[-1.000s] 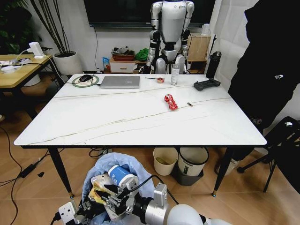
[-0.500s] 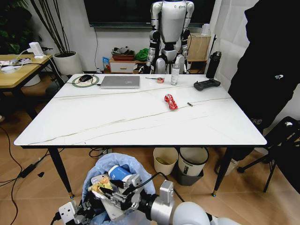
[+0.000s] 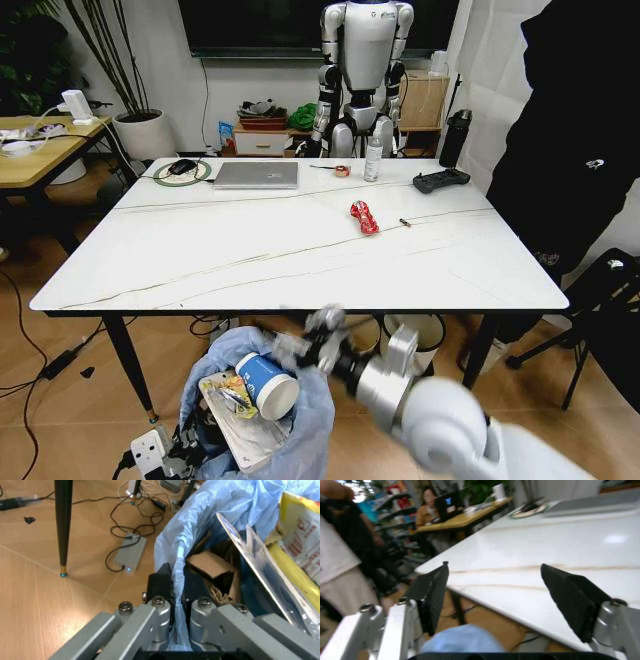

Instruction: Pick up the trash bin and place the trash from the table into it.

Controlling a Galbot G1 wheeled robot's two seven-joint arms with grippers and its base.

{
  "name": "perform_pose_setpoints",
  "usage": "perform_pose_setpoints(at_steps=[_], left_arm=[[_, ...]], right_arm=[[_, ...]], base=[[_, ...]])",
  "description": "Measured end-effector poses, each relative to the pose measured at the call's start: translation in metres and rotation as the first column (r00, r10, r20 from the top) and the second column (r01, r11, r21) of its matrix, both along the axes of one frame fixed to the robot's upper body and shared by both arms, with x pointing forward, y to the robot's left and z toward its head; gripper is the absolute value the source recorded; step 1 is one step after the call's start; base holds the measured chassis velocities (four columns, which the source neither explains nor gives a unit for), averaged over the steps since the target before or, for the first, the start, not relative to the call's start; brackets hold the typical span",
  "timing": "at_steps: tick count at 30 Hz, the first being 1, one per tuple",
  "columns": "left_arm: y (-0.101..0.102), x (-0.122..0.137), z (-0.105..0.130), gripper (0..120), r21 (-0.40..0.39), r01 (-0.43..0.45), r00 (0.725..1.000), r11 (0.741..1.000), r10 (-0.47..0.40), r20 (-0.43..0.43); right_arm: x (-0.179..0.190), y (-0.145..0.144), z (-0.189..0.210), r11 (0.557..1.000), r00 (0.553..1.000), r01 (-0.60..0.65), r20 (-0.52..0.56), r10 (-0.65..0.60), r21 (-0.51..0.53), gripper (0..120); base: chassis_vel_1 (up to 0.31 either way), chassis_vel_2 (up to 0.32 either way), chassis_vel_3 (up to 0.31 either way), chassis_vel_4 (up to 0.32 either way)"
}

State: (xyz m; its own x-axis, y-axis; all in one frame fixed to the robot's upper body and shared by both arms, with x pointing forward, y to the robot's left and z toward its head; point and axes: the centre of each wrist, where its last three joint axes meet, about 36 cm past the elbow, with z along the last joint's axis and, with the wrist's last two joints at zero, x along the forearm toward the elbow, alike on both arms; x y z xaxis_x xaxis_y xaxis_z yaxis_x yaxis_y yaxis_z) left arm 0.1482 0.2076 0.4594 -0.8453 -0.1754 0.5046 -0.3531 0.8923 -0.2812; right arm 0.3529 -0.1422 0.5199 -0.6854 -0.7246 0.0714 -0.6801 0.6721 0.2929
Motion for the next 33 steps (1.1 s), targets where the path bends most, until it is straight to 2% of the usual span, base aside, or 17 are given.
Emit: perform_pose_setpoints(at_steps=[1, 5, 7, 8, 13, 23, 28, 33], left_arm=[[0.000, 0.000, 0.001, 0, 0.002, 0.004, 1.000, 1.000, -0.004, 0.003], [0.002, 0.000, 0.003, 0, 0.008, 0.019, 1.000, 1.000, -0.019, 0.009], [0.002, 0.000, 0.003, 0, 0.011, 0.026, 1.000, 1.000, -0.026, 0.009], [0.002, 0.000, 0.003, 0, 0.011, 0.026, 1.000, 1.000, -0.026, 0.009], [0.003, -0.001, 0.003, 0, 0.011, 0.036, 0.999, 0.999, -0.036, 0.006], [0.002, 0.000, 0.003, 0, 0.007, 0.030, 1.000, 1.000, -0.030, 0.010], [0.002, 0.000, 0.004, 0, 0.008, 0.025, 1.000, 1.000, -0.025, 0.011], [0.003, 0.000, 0.004, 0, 0.008, 0.020, 1.000, 1.000, -0.020, 0.013]], right_arm=[[0.016, -0.009, 0.001, 0.997, 0.998, 0.063, 0.034, -0.061, -0.039, 81], [0.066, -0.037, -0.003, 0.970, 0.977, 0.213, 0.040, -0.210, -0.116, 98], [0.091, -0.051, -0.004, 0.954, 0.964, 0.268, 0.032, -0.266, -0.136, 100], [0.091, -0.051, -0.004, 0.954, 0.964, 0.268, 0.032, -0.266, -0.136, 100], [0.142, -0.072, 0.007, 0.932, 0.944, 0.330, 0.032, -0.329, -0.148, 100], [0.203, -0.056, -0.014, 0.939, 0.951, 0.299, -0.026, -0.307, -0.171, 100], [0.250, -0.045, -0.037, 0.919, 0.936, 0.330, -0.054, -0.349, -0.215, 100], [0.269, -0.054, -0.052, 0.898, 0.925, 0.354, -0.047, -0.378, -0.260, 100]], base=[[0.000, 0.000, 0.000, 0.000], [0.000, 0.000, 0.000, 0.000], [0.000, 0.000, 0.000, 0.000], [0.000, 0.000, 0.000, 0.000], [0.000, 0.000, 0.000, 0.000], [0.000, 0.000, 0.000, 0.000], [0.000, 0.000, 0.000, 0.000], [0.000, 0.000, 0.000, 0.000]])
